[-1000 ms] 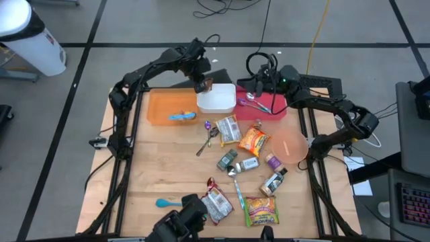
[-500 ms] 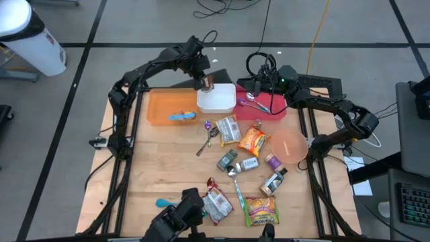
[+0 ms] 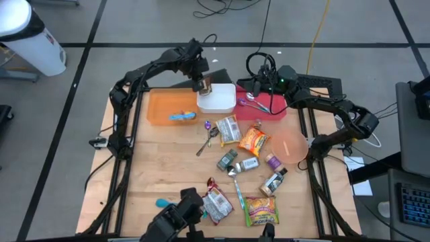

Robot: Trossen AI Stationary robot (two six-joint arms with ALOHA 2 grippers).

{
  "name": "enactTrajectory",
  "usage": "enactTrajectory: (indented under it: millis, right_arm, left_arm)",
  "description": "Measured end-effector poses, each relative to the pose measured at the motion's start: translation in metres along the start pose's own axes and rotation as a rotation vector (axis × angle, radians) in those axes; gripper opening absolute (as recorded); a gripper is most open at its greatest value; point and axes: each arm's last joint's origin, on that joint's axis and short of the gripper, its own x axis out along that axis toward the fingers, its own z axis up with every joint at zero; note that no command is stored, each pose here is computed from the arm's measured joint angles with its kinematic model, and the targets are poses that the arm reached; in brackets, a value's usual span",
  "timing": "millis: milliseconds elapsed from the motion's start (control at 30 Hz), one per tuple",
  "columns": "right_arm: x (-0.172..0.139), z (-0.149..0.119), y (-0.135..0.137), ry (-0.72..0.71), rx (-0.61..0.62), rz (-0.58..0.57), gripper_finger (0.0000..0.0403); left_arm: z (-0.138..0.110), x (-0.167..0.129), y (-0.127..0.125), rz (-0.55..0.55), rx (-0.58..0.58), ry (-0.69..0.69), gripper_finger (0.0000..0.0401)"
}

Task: Pick & Place Food Item
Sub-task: Put the orange seasoning into the white bin

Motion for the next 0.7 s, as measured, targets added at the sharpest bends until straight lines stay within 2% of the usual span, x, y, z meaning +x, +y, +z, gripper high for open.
enactTrajectory:
  millis: [367, 700]
  right_arm:
    - [0.0, 0.0, 0.0, -0.006, -0.014, -0.011, 0.0164]
    - [0.0, -0.001, -0.001, -0.004, -0.012, -0.025, 0.0164]
  left_arm:
    - [0.006, 0.008, -0.016, 0.002, 0.082, 0.012, 0.0002]
    - [0.006, 0.008, -0.016, 0.011, 0.097, 0.014, 0.0004]
